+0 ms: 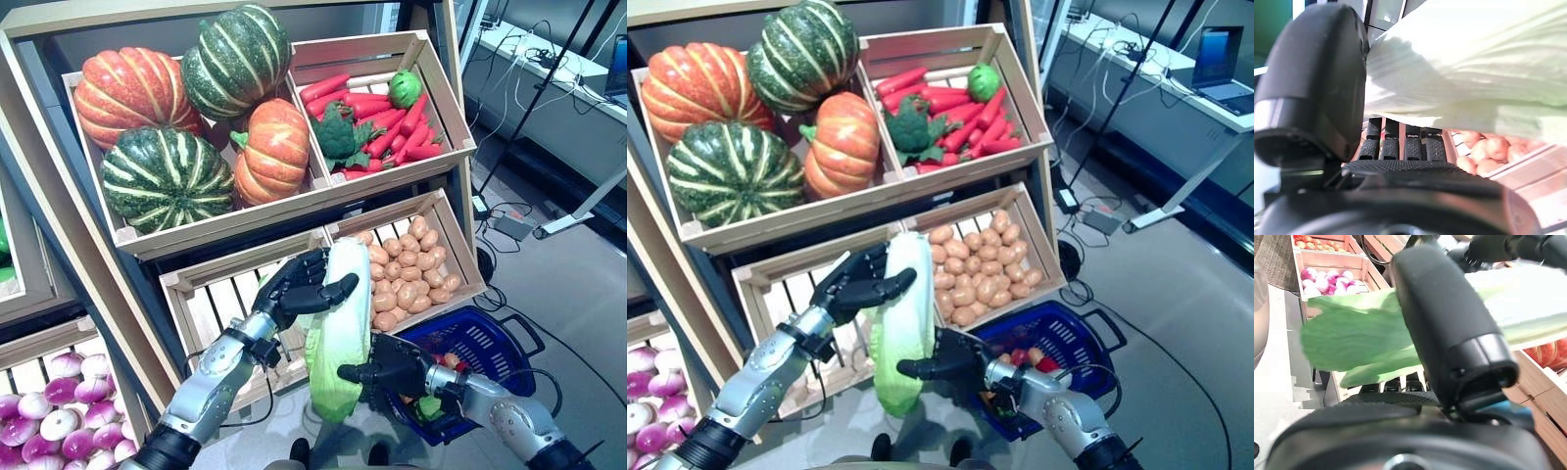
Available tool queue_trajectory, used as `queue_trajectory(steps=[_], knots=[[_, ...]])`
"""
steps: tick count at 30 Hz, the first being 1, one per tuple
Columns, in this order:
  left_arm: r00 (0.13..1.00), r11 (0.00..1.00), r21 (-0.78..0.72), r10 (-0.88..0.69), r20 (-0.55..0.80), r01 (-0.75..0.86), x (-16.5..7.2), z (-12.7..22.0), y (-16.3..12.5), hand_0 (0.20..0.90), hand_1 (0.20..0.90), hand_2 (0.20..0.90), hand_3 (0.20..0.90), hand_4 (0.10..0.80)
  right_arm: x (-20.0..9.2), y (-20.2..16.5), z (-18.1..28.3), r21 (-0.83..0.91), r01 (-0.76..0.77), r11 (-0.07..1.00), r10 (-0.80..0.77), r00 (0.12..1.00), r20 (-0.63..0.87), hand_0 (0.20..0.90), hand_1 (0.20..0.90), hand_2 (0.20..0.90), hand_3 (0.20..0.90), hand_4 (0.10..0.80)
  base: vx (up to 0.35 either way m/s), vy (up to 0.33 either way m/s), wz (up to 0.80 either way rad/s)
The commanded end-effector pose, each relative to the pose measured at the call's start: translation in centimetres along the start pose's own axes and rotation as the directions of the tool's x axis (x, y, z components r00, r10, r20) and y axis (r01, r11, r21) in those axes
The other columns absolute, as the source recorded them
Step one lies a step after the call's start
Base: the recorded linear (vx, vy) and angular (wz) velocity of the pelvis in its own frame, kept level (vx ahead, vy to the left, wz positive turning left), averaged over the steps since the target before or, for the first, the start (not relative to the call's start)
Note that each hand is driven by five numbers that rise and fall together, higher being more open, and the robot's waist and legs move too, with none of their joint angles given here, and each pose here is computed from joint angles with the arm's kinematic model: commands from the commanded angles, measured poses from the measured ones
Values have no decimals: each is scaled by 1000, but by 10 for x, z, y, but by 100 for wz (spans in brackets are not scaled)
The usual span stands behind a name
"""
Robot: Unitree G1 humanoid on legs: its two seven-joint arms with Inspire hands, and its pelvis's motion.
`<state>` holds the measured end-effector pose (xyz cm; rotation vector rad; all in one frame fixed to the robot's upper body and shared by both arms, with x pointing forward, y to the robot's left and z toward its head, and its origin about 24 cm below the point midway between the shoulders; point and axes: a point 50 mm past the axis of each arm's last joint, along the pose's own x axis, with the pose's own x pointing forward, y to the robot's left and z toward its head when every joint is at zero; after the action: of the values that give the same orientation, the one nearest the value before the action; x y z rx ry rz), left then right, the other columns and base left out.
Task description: Put vegetables into the basket
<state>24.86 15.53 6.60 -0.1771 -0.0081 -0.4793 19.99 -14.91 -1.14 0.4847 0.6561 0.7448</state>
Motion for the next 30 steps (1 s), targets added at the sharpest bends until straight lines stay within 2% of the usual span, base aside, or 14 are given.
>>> queue_trajectory(steps=[1,9,11,18,25,26,27,28,30], knots=[[910,997,-4,-71,409,79,10,73,-10,300,300,300,300,400,3,4,23,-20,-20,1000,22,991,133,900,900,900,900,800,0,0,0],[923,982,-97,-115,368,161,13,63,-18,300,300,300,300,400,5,10,23,-22,-51,998,53,990,127,900,900,900,900,800,0,0,0],[931,966,-152,-147,333,207,15,55,-23,300,300,300,300,400,7,11,22,-21,-60,998,63,991,120,900,900,900,900,800,0,0,0],[942,937,-193,-248,227,293,17,37,-35,300,300,300,300,400,10,15,19,-31,-88,996,91,990,105,900,900,900,900,800,0,0,0],[925,869,-318,-340,170,378,19,23,-49,300,300,300,300,400,12,19,18,-22,-125,992,126,989,79,900,900,900,900,800,0,0,0],[922,860,-331,-351,166,387,19,22,-51,300,300,300,300,400,13,20,18,-23,-129,991,130,988,81,712,712,712,712,675,0,0,0],[918,851,-345,-362,162,396,18,21,-53,300,300,300,300,400,13,20,19,-24,-134,991,136,986,92,453,453,453,453,502,0,0,0],[915,844,-354,-372,156,403,18,19,-54,300,300,300,300,400,13,21,21,-20,-142,990,143,984,105,300,300,300,300,400,0,0,0],[910,837,-357,-388,146,414,18,17,-57,300,300,300,300,400,13,22,23,-21,-153,988,155,982,112,300,300,300,300,400,0,0,0]])
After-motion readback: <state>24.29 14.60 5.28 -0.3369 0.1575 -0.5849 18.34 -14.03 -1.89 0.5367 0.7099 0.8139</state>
